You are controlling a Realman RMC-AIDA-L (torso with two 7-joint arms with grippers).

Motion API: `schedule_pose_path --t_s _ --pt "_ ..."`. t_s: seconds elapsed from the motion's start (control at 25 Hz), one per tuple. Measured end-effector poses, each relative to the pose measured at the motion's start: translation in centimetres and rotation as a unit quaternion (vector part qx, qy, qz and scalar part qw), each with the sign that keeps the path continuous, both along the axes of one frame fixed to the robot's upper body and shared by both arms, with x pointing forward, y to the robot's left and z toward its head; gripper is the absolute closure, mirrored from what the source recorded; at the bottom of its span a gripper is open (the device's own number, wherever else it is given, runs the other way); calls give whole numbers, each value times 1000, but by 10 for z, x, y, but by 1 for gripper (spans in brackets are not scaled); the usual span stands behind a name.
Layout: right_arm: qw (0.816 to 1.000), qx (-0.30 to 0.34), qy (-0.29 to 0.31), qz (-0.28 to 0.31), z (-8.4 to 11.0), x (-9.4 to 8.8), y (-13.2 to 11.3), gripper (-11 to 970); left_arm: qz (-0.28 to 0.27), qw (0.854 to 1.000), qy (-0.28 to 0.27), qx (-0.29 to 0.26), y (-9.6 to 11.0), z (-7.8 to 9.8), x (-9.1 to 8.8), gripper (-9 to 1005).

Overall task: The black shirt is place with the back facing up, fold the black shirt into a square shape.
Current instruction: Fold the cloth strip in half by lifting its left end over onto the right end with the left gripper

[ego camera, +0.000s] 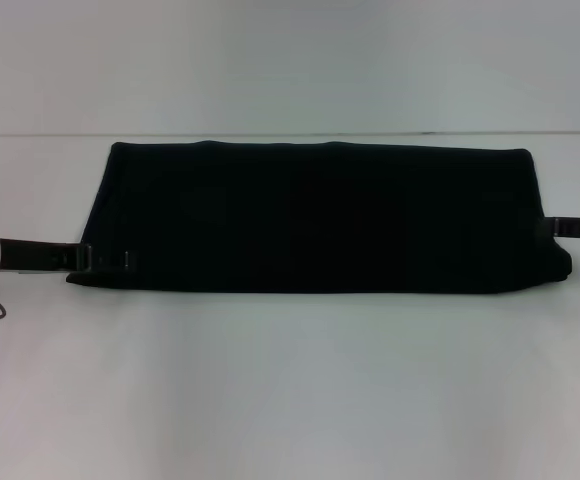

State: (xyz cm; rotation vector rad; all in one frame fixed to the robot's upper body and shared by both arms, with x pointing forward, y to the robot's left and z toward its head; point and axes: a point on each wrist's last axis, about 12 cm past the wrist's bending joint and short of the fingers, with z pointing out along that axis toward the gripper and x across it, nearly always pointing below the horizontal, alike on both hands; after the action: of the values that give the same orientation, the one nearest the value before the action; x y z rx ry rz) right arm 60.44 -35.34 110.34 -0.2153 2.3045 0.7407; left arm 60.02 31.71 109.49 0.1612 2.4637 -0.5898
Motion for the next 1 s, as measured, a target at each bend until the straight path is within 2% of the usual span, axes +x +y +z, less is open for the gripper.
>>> schedule_pose_path --t_s 0.52,1.0 --pt "1000 -2 3 -6 -3 -3 -3 153 1 1000 -10 15 2 1 3 428" --pt "999 -17 28 -9 -6 -6 -9 154 2 1000 -7 30 6 0 3 930"
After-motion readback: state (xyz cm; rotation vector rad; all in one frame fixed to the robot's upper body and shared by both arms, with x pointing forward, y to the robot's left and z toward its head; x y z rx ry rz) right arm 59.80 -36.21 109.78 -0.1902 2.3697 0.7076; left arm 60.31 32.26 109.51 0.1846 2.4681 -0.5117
